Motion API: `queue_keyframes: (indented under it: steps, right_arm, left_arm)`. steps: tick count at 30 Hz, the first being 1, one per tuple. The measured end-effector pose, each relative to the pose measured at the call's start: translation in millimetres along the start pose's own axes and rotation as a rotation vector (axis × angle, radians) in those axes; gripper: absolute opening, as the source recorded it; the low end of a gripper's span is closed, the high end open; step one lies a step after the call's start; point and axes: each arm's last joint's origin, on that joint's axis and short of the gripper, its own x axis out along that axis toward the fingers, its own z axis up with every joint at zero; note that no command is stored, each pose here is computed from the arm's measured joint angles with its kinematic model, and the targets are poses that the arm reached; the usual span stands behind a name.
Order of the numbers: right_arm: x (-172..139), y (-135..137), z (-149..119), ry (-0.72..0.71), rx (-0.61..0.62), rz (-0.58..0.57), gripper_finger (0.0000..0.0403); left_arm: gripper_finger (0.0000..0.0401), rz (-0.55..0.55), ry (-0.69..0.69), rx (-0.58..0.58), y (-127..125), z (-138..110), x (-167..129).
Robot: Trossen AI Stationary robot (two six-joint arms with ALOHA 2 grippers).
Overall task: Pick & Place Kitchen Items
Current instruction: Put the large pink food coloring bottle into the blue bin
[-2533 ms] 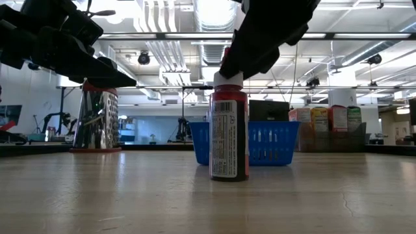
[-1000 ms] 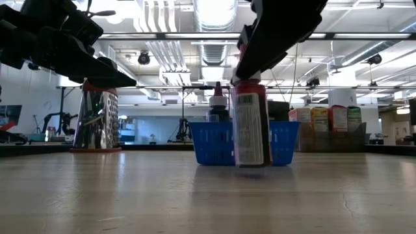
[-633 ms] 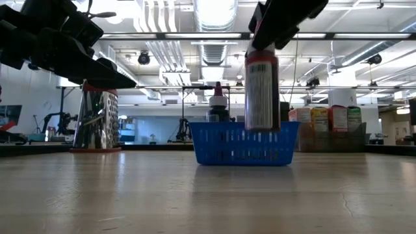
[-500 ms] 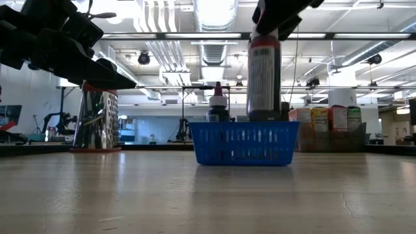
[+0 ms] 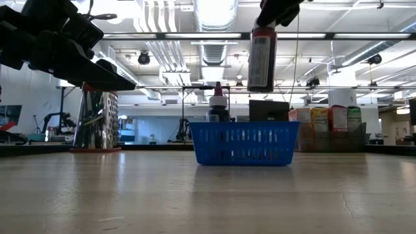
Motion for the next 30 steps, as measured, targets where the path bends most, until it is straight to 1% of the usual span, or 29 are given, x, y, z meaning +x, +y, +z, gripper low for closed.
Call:
queue_keyframes:
  steps: [3, 8, 11, 14, 18, 22, 25, 27, 30]
  right_arm:
    - [2.4, -8.7, 0.3, 0.019, 0.001, -0.020, 0.0126]
    - [7.4, -20.9, 1.9, 0.034, 0.008, -0.041, 0.0112]
    - [9.0, -25.2, 2.1, 0.038, 0.014, -0.046, 0.0112]
    - [10.8, -27.3, 0.7, 0.045, 0.018, -0.050, 0.0121]
    - [17.7, -28.5, -8.2, 0.072, 0.017, -0.058, 0.0127]
    - [25.5, -29.9, -17.3, 0.093, 0.017, -0.064, 0.0115]
    - [32.0, -30.1, -22.6, 0.079, 0.023, -0.062, 0.0112]
    - [35.7, -30.6, -24.8, 0.065, 0.031, -0.059, 0.0116]
    - [42.5, -32.4, -30.8, 0.063, 0.045, -0.023, 0.0128]
  left_arm:
    - [0.0389, 0.000, 0.000, 0.000, 0.0, 0.0, 0.0]
    - [0.0390, 0.000, 0.000, 0.000, 0.0, 0.0, 0.0]
    - [0.0390, 0.000, -0.001, 0.000, 0.0, 0.1, 0.0]
    - [0.0389, 0.000, -0.001, 0.000, 0.0, 0.1, 0.0]
    - [0.0390, 0.000, -0.001, 0.000, 0.0, 0.1, 0.0]
    - [0.0390, 0.000, -0.001, 0.000, 0.0, 0.1, 0.0]
    - [0.0389, 0.000, -0.001, 0.000, 0.0, 0.1, 0.0]
    - [0.0390, 0.000, -0.001, 0.000, 0.0, 0.2, 0.0]
    - [0.0390, 0.000, -0.001, 0.000, 0.0, 0.1, 0.0]
